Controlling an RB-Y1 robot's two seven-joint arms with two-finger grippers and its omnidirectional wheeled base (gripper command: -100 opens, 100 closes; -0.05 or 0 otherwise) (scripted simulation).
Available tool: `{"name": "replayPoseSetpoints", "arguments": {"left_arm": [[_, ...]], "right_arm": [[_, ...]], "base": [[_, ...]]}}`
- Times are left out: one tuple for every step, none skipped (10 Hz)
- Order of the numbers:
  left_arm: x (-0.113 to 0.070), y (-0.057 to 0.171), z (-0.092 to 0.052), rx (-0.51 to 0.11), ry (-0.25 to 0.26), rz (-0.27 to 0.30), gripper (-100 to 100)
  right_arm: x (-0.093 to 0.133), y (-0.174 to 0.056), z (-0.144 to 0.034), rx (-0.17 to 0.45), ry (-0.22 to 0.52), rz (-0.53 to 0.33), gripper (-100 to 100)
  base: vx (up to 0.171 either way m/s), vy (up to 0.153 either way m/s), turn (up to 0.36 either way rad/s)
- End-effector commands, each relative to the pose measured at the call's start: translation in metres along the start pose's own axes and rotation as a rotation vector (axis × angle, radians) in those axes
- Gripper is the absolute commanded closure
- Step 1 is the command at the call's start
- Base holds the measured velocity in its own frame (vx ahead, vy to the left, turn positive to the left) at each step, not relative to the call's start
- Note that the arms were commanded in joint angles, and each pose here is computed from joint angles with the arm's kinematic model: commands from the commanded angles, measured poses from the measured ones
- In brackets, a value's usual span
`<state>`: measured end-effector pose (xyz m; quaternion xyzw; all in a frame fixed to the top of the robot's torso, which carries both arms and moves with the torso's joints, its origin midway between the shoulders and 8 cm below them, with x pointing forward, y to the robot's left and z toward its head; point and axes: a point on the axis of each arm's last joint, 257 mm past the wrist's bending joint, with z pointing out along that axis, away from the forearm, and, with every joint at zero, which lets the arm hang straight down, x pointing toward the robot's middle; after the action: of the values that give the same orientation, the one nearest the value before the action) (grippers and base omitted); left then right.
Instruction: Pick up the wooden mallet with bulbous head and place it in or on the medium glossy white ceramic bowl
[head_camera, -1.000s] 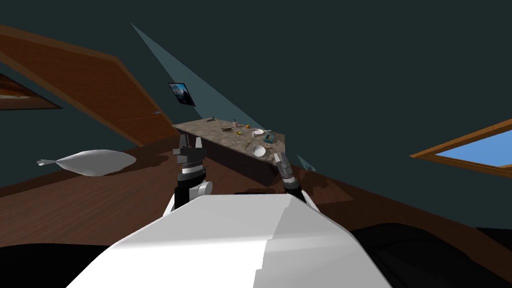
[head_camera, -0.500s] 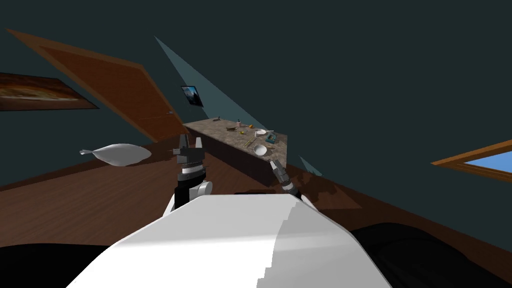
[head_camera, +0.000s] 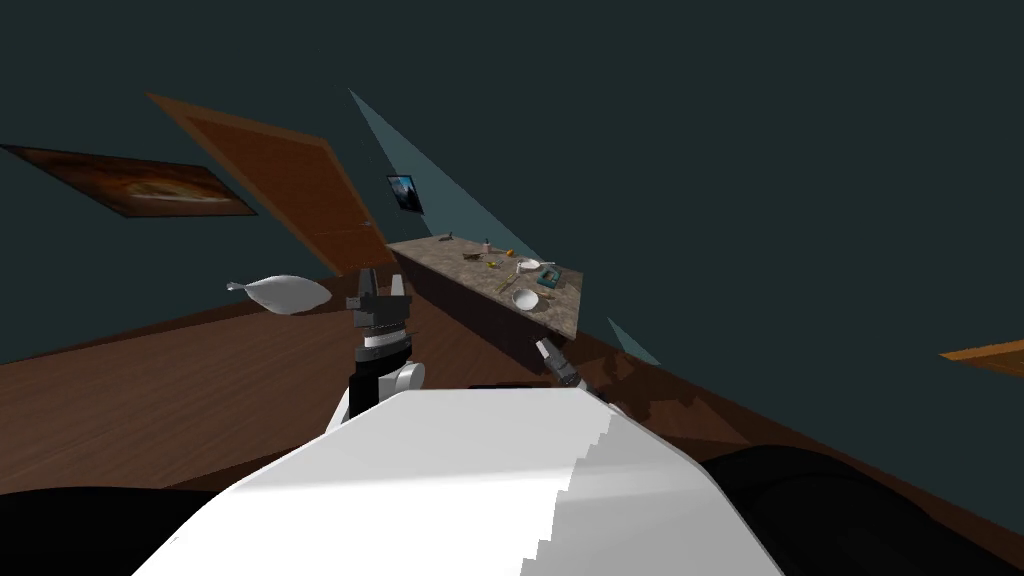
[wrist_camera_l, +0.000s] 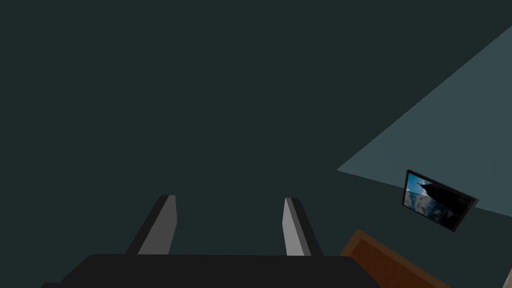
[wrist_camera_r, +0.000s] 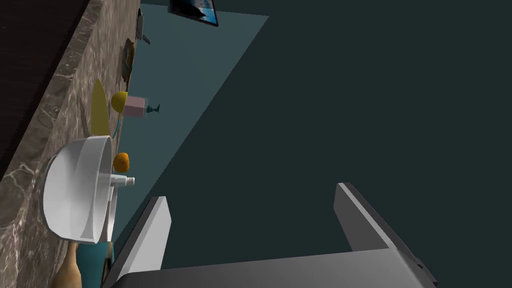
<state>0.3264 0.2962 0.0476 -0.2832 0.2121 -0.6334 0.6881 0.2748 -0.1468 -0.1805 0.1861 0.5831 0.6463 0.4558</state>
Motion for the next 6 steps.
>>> {"name": "replayPoseSetpoints", "arguments": {"left_arm": [[0.0, 0.0, 0.0, 0.0, 0.0, 0.0, 0], [0.0, 0.0, 0.0, 0.0, 0.0, 0.0, 0], [0.0, 0.0, 0.0, 0.0, 0.0, 0.0, 0], [0.0, 0.0, 0.0, 0.0, 0.0, 0.0, 0], [0.0, 0.0, 0.0, 0.0, 0.0, 0.0, 0], [0.0, 0.0, 0.0, 0.0, 0.0, 0.0, 0]], "right_arm": [[0.009, -0.019, -0.015, 0.051, 0.044, 0.002, -100], [0.025, -0.035, -0.033, 0.107, 0.084, 0.022, -100], [0.025, -0.042, -0.041, 0.132, 0.107, 0.013, -100], [0.025, -0.043, -0.042, 0.135, 0.112, 0.01, -100], [0.04, -0.064, -0.069, 0.21, 0.161, 0.026, -100], [0.039, -0.066, -0.075, 0.225, 0.183, 0.016, -100]], "base": [[-0.033, -0.042, 0.104], [-0.029, -0.036, 0.211], [-0.021, -0.039, 0.106], [-0.009, -0.024, -0.022], [-0.018, -0.036, 0.207], [-0.015, -0.04, 0.118]]}}
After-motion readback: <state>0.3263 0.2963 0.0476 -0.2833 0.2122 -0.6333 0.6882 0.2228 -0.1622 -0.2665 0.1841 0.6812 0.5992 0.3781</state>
